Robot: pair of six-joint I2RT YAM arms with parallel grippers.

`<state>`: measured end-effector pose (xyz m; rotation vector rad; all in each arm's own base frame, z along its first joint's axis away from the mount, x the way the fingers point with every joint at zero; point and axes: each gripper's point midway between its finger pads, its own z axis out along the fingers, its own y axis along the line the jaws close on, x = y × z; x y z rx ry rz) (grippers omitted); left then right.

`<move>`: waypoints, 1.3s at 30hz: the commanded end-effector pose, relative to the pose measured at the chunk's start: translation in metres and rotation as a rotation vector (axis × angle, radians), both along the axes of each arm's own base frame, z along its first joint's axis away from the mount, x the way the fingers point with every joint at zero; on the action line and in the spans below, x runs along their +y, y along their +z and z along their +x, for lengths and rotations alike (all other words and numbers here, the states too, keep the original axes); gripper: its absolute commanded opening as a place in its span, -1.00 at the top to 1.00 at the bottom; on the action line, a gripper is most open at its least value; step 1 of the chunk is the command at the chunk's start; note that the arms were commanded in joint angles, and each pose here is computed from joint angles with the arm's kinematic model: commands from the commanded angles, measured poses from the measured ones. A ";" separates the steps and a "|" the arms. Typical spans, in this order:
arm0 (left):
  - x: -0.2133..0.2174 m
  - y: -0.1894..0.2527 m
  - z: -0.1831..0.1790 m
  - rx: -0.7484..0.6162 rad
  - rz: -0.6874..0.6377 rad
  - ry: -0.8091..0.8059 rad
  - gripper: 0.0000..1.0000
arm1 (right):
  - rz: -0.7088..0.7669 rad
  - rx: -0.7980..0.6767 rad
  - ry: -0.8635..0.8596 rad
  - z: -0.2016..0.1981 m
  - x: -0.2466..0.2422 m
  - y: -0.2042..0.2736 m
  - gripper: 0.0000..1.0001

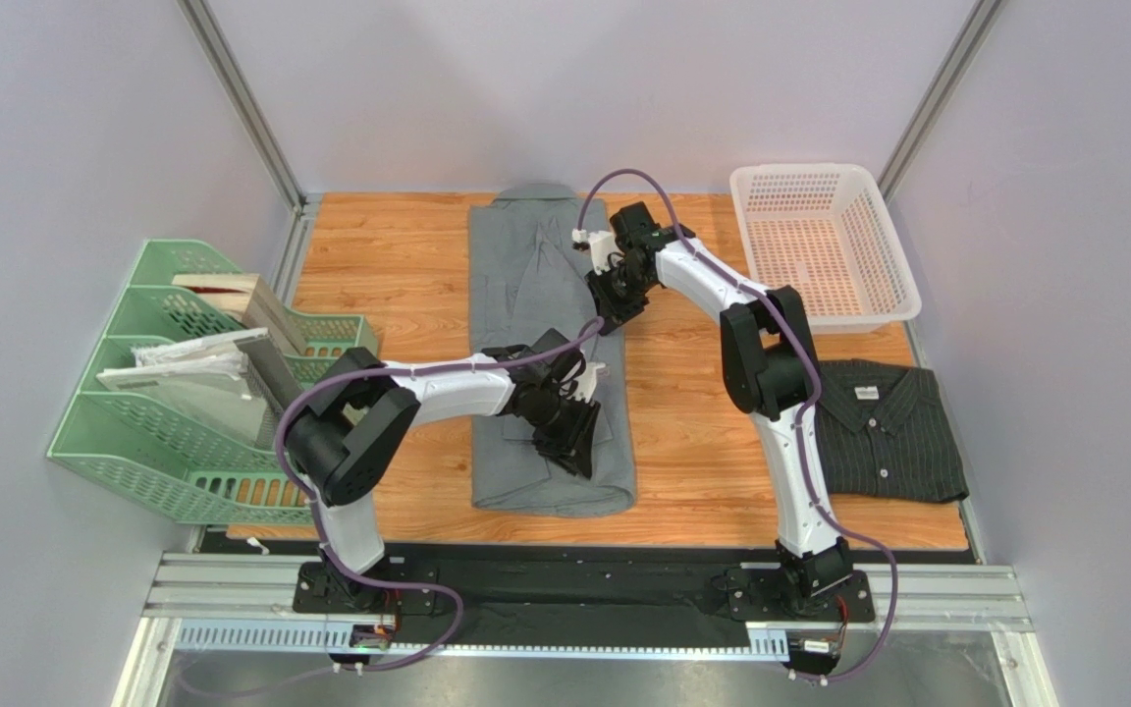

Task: Fold and stack the long sleeve shirts
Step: Fold the shirt

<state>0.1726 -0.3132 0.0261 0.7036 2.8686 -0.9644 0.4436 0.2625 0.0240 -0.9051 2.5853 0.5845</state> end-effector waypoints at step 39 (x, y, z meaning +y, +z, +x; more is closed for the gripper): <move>0.015 0.000 -0.015 0.013 0.123 -0.010 0.77 | -0.021 -0.008 0.009 0.005 -0.002 -0.005 0.71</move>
